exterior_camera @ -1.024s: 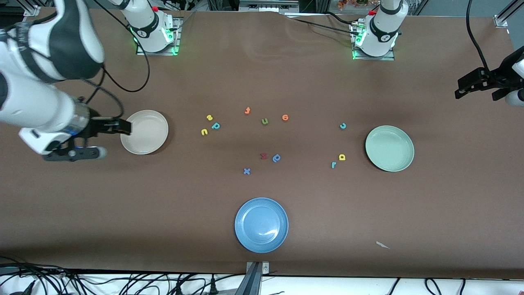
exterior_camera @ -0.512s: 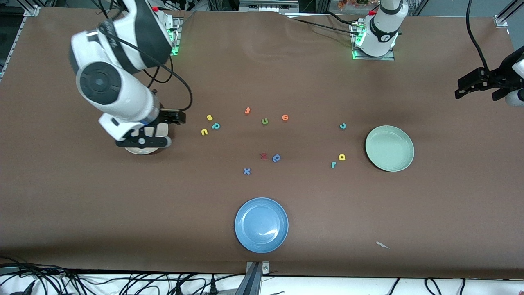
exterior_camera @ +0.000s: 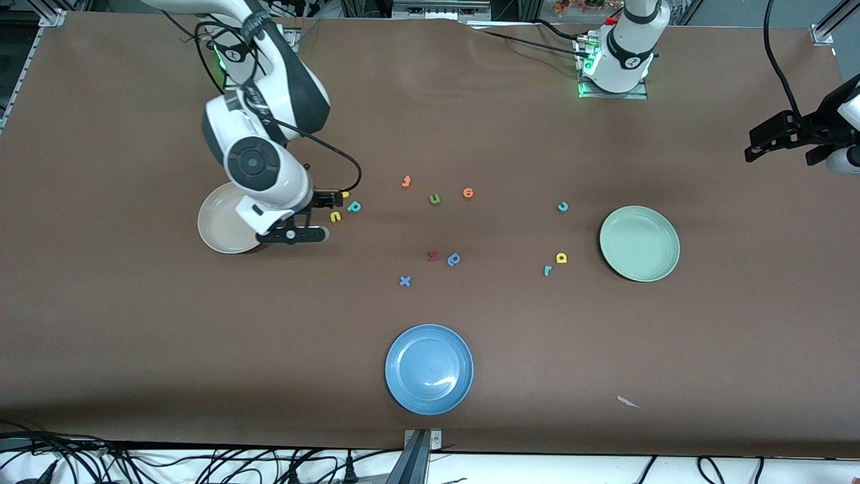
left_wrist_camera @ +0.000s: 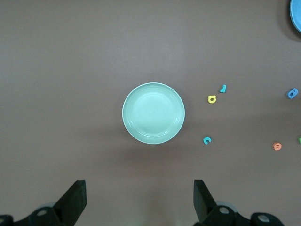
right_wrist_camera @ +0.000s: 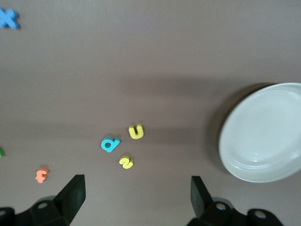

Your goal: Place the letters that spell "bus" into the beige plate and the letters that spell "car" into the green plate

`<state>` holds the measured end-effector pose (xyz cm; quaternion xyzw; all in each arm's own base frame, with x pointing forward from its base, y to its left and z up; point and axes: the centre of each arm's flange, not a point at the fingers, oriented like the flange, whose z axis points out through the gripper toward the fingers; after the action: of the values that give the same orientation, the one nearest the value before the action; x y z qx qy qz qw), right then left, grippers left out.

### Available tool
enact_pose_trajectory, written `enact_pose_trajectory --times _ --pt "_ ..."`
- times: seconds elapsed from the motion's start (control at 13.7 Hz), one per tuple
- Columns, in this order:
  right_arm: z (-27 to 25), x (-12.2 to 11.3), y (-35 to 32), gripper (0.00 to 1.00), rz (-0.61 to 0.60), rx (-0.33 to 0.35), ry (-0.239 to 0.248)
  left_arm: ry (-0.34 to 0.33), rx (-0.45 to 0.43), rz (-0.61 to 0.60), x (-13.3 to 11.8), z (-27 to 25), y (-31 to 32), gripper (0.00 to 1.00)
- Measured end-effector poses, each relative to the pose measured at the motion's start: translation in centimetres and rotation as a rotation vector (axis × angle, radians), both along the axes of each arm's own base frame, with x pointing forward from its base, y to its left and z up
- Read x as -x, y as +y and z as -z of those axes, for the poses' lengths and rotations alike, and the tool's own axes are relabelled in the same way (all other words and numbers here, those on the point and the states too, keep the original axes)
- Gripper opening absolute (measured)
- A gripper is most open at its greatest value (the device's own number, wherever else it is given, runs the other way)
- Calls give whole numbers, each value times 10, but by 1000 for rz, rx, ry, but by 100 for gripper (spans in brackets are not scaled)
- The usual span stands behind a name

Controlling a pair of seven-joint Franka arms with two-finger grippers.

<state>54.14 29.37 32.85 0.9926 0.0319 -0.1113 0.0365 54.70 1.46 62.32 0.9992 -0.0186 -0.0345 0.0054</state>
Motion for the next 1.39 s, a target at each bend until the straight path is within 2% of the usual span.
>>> enact_pose_trajectory --times 0.29,0.44,0.8,1.02,1.1,1.39 --pt "58 45 18 99 -61 -23 3 -3 0 1 0 -1 -1 100" --pt "75 60 18 98 -87 -26 14 -3 0 1 0 -1 -1 100" --pt "127 91 2 96 -110 -62 -30 5 0 0 0 1 0 100" --pt "142 97 0 93 -119 -69 -27 58 0 -6 -10 26 3 100" --pt "144 99 2 89 -124 -69 -24 84 -2 -12 -16 41 7 100" --pt "150 106 10 84 -143 -72 -16 210 -2 -47 -41 116 28 100"
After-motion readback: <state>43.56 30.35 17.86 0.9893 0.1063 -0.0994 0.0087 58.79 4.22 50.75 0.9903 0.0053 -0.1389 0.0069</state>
